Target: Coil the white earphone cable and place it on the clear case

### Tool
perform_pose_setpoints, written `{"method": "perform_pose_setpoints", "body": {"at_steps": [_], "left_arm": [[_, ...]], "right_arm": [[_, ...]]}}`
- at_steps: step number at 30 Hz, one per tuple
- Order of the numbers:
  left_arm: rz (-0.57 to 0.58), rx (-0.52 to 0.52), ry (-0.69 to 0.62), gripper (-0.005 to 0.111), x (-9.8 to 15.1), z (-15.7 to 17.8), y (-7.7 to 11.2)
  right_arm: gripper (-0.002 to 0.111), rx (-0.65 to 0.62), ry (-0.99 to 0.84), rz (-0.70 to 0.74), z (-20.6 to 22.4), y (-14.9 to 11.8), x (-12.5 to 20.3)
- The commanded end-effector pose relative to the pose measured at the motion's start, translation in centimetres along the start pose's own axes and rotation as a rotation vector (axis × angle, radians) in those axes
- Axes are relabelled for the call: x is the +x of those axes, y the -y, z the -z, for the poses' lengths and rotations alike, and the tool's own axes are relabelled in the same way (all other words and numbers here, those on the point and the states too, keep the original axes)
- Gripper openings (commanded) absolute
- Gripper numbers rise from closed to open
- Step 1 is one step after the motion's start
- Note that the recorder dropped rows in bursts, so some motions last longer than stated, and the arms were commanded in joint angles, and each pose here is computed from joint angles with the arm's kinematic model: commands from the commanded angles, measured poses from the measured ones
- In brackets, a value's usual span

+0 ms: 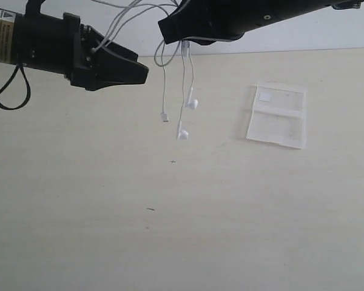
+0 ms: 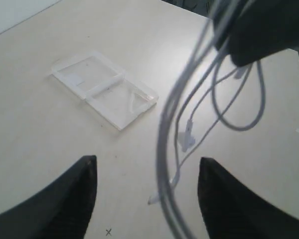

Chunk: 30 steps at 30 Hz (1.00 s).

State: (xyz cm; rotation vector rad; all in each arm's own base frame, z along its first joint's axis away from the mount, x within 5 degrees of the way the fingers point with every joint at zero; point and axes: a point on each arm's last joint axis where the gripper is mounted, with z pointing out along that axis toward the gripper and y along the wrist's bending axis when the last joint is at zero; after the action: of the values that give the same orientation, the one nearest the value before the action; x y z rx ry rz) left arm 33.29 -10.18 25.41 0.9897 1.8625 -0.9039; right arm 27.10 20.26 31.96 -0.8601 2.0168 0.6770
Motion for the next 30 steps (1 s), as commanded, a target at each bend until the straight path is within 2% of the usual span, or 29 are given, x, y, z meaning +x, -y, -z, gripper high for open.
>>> {"method": "perform_pose_setpoints", "body": {"at_steps": [1, 11, 14, 18, 21, 25, 30], "left_arm": [[-0.008, -0.028, -0.003, 0.06, -0.1, -0.5, 0.1], [0.052, -0.041, -0.071, 0.06, 3.0, -2.3, -1.6], [0.067, 0.032, -0.065, 0.059, 3.3, -2.6, -1.3], [0.076, 0.061, -0.054, 0.058, 3.2, -2.4, -1.2], [0.099, 0.06, -0.048, 0.049, 3.3, -2.0, -1.4], [0.123, 0.04, -0.037, 0.031, 3.5, -1.0, -2.0], [0.159, 0.011, -0.013, 0.0, 3.4, 0.7, -2.6]], "right_arm": [[0.0, -0.007, 0.014, -0.016, 0.0, 0.0, -0.3], [0.0, 0.02, 0.05, -0.037, 0.0, 0.3, -0.6], [0.0, 0.047, 0.066, -0.029, 0.0, 0.5, -0.7], [0.0, 0.064, -0.015, 0.015, 0.3, 0.7, -0.4], [0.0, 0.111, -0.097, 0.036, 0.7, 1.0, -0.6], [0.0, 0.201, -0.214, 0.051, 1.8, 1.6, -1.0], [0.0, 0.248, -0.341, 0.076, 2.9, 1.9, -1.5]]}}
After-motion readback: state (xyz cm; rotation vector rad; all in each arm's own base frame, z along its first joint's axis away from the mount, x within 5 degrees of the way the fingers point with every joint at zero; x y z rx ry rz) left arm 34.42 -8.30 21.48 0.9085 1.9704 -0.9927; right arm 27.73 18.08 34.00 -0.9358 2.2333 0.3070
